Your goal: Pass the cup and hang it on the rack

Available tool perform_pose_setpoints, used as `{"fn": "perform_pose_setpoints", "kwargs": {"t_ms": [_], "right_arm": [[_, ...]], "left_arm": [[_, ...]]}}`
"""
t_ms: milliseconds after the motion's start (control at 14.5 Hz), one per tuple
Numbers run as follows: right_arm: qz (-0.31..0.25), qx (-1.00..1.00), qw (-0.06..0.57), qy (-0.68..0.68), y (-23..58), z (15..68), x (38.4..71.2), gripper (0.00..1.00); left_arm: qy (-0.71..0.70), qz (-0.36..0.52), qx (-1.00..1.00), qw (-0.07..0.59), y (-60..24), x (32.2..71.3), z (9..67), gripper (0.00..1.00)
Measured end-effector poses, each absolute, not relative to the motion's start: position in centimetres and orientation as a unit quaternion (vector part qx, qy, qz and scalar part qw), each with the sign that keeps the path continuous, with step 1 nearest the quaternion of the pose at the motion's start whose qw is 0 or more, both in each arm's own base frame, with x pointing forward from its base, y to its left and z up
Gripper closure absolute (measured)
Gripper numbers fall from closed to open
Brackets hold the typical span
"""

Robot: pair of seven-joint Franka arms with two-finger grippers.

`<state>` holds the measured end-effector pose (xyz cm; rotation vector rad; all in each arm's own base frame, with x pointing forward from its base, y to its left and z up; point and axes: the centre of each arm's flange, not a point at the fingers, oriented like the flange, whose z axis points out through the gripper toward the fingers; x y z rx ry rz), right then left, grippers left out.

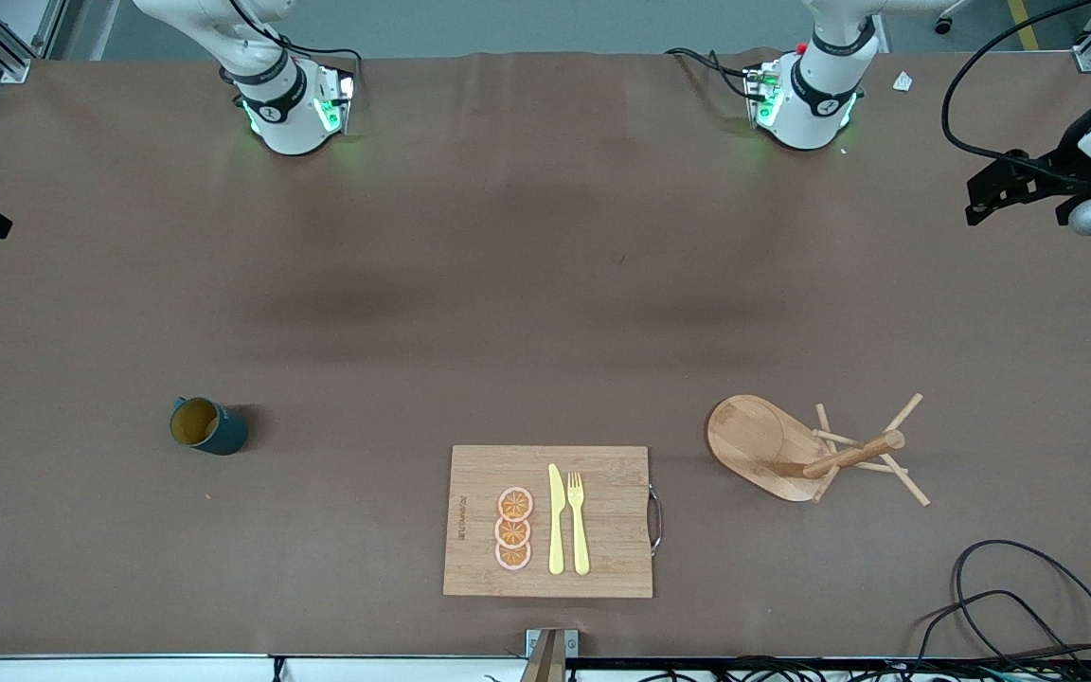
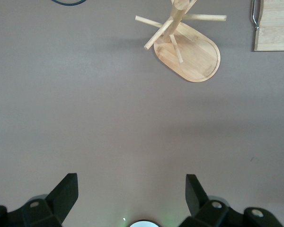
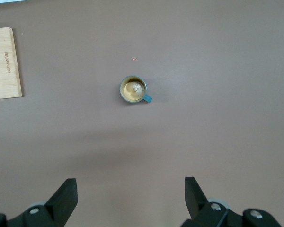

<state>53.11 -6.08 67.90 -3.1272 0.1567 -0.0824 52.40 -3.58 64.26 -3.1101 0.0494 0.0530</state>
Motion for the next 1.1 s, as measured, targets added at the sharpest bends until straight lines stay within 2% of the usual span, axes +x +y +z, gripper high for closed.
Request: {"fn": "perform_pose_setpoints", "kwargs": {"t_ms": [826, 1101], "right_arm": [[-0.021, -0.999, 0.005, 0.050, -6.1, 67.4, 53.4, 0.00], [-0.006, -0.999, 0.004, 0.048, -6.0, 62.6, 57.0, 0.00]], "left_arm": [[0.015, 0.014, -1.000, 0.015, -3.5, 52.5, 64.4, 0.00], [0.012, 0.013, -1.000, 0.015, -3.2, 52.4, 64.5, 0.00]]}}
